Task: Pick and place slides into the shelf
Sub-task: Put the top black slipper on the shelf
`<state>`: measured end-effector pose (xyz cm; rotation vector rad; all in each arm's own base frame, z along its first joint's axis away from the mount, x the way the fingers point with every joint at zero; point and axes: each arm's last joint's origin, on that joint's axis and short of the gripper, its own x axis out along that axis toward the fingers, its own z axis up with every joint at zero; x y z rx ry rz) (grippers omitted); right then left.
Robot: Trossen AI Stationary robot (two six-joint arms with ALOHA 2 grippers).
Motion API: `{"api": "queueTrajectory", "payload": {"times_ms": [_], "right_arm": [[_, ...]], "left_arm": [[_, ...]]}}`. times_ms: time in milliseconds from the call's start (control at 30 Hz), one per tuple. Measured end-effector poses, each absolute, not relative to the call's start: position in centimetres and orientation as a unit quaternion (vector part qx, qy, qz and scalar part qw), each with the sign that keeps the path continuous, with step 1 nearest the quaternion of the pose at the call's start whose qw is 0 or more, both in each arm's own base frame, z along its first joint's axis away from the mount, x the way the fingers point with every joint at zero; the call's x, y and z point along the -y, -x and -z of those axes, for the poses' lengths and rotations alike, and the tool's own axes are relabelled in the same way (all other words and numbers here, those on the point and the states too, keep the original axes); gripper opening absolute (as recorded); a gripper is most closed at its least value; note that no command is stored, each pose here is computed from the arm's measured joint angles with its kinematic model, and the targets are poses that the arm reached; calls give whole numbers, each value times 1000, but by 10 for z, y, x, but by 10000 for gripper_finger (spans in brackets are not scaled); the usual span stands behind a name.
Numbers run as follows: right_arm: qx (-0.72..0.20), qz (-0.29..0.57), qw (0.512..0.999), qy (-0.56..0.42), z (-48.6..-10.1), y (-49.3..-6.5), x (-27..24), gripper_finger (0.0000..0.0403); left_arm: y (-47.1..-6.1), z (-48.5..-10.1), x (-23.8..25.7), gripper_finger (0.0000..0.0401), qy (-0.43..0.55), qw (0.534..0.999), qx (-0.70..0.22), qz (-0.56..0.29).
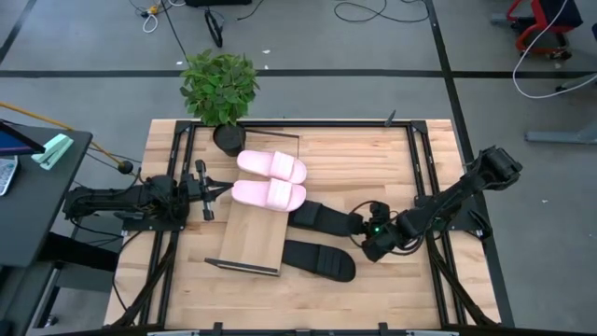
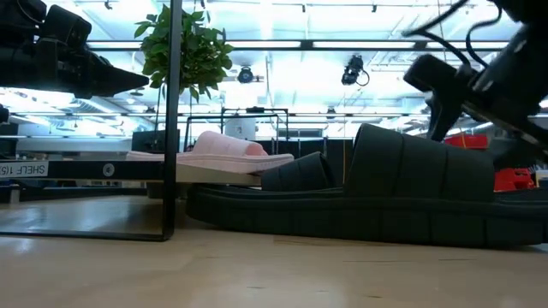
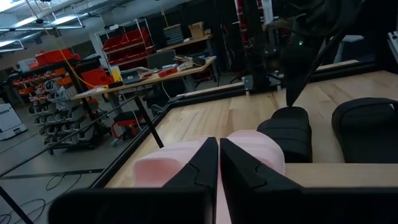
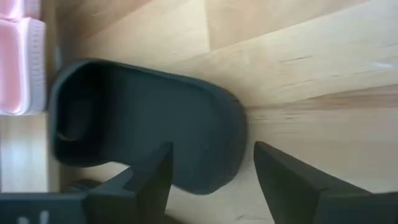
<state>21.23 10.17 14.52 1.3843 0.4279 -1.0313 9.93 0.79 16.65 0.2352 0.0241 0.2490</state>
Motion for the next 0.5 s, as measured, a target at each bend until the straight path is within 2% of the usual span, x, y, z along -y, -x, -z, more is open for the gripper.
{"api": "queueTrajectory", "payload": {"times_ms": [267, 500], "right_arm": [[-195, 454, 626, -603, -138, -208, -99, 254], [-167, 427, 625, -632, -126, -206, -95, 254]], "left_arm": [[-99, -166, -8, 13, -117, 985, -12, -124], [-99, -166, -8, 19, -117, 985, -12, -124]]}}
